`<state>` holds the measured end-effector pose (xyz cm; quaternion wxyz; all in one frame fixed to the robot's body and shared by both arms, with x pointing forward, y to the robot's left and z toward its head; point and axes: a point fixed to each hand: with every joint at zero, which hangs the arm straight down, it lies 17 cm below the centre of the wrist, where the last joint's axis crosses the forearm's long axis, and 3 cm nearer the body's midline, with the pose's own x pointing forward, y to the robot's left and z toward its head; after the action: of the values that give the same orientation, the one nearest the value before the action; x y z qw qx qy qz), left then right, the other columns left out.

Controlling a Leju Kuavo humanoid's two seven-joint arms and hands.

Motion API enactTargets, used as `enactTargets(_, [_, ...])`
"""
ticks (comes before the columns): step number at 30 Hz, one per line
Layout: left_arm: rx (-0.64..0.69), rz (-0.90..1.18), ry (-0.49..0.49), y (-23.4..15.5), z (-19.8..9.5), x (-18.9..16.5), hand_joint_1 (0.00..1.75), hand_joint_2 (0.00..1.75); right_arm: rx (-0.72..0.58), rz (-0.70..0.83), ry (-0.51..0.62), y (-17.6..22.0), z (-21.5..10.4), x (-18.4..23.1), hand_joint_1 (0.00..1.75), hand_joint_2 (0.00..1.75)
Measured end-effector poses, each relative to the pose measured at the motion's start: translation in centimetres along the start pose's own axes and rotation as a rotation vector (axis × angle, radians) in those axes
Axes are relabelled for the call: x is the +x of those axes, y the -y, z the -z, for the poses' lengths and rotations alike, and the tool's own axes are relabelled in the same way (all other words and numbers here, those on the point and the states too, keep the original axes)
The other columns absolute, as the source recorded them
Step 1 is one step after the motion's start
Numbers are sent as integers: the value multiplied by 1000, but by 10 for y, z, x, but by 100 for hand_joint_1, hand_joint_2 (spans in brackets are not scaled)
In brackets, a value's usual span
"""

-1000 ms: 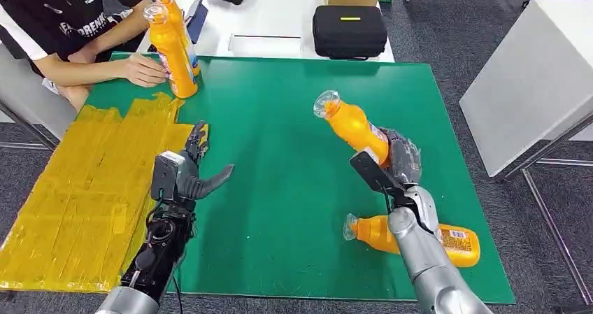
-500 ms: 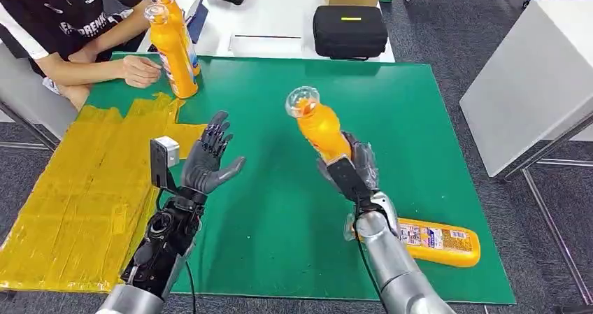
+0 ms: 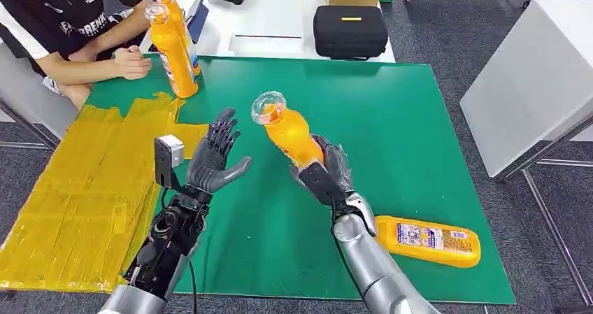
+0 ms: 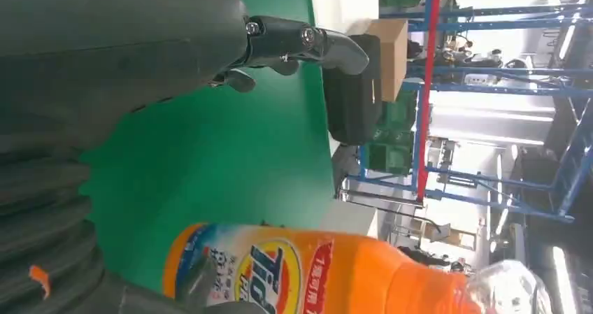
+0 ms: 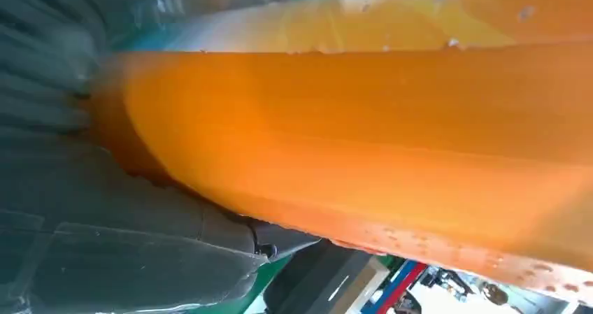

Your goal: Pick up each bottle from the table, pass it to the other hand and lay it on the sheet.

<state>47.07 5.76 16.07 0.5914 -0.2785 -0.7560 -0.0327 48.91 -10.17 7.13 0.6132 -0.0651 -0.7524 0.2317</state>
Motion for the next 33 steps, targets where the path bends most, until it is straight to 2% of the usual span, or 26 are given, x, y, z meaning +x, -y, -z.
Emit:
enactTargets(10, [-7,1,4,3,1,2,0,175,22,1,-3,-9,0,0,175,175])
enactTargets(18, [-38,2,4,16,1,0,0,175,48,16,12,-18,12,13,175,175])
enactTargets(33, [-85,-18,12,42,0,-1,0,175,89,21,-43,-29,32,16,175,175])
